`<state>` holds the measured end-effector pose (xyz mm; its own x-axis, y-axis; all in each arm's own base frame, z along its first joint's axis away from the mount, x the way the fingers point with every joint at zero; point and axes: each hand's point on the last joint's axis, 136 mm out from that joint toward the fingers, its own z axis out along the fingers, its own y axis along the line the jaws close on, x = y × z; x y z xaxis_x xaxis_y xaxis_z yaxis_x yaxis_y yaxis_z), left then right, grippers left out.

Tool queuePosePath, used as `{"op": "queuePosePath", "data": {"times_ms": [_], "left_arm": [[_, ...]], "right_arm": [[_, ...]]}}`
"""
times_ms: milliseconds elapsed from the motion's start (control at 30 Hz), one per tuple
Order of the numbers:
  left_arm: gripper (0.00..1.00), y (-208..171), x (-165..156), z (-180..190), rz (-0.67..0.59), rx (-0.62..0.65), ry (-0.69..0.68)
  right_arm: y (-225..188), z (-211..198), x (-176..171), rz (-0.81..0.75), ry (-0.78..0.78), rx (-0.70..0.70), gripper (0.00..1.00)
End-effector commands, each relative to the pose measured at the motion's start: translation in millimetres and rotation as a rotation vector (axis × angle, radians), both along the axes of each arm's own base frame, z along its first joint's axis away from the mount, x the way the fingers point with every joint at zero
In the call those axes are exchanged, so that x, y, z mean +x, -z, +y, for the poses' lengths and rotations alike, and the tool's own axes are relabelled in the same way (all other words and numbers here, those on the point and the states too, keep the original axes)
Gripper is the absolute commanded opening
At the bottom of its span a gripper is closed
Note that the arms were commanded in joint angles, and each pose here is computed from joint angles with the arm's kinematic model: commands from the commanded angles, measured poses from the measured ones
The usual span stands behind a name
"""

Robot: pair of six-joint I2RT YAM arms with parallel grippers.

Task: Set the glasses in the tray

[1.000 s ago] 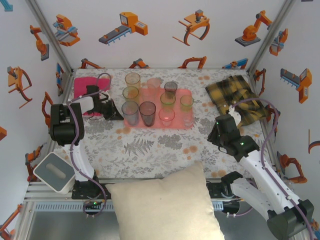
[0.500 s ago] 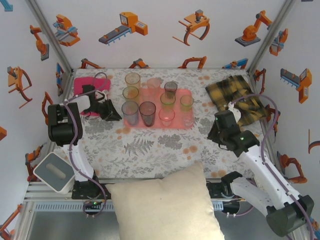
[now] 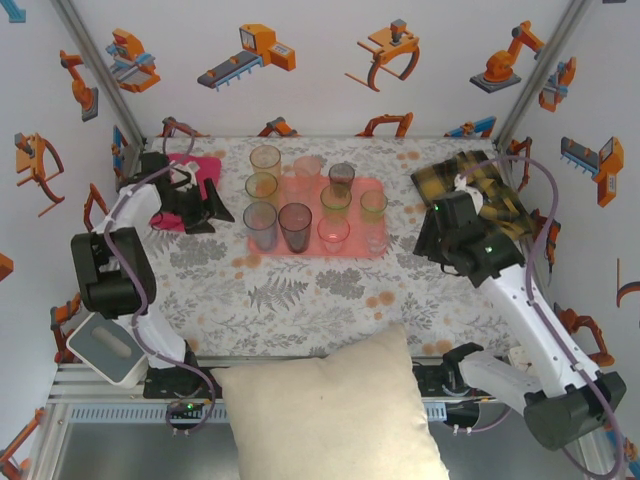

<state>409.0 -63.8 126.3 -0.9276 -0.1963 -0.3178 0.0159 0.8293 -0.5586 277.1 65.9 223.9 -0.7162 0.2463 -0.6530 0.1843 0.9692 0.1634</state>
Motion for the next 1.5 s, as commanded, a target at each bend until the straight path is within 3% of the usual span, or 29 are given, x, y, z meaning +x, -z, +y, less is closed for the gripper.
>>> {"op": "queuePosePath", "data": {"times_ms": [0, 167, 267, 467, 600, 733, 867, 1033, 1467], "left_arm": [[0.78, -41.0, -17.8, 9.3, -0.058, 0.057, 0.021], [0.93, -95.8, -41.3, 13.4, -0.198, 0.136, 0.046], [0.95, -126.6, -49.8, 19.1, -0.284, 0.19, 0.032], [1.0, -154.9, -60.9, 44.0, -0.423, 0.337, -0.076], [0.97, -150.9, -65.6, 70.5, -0.504, 0.437, -0.233], [0.97, -144.3, -69.6, 78.5, -0.646, 0.467, -0.299], [0.97, -124.5, -68.0, 72.1, -0.687, 0.435, -0.283], [0.97, -93.4, -62.8, 74.4, -0.664, 0.424, -0.283], [0.97, -21.4, -55.4, 73.2, -0.799, 0.429, -0.266]], "right_arm": [[1.2, -0.4, 7.2, 0.036, -0.053, -0.037, 0.57], [11.4, -3.7, 20.2, 0.043, -0.057, 0.024, 0.72], [5.5, -7.7, 29.2, -0.036, -0.05, 0.053, 0.99], [-11.8, -27.1, 41.1, -0.158, -0.061, -0.078, 0.99], [-17.0, -33.4, 52.4, -0.264, -0.071, -0.147, 0.99], [-21.5, -52.3, 58.7, -0.337, -0.023, -0.258, 0.99], [-21.3, -70.7, 59.2, -0.43, 0.016, -0.324, 0.99], [7.8, -90.1, 54.9, -0.504, 0.051, -0.249, 1.0], [66.3, -117.5, 48.9, -0.486, 0.159, -0.28, 1.0]]}}
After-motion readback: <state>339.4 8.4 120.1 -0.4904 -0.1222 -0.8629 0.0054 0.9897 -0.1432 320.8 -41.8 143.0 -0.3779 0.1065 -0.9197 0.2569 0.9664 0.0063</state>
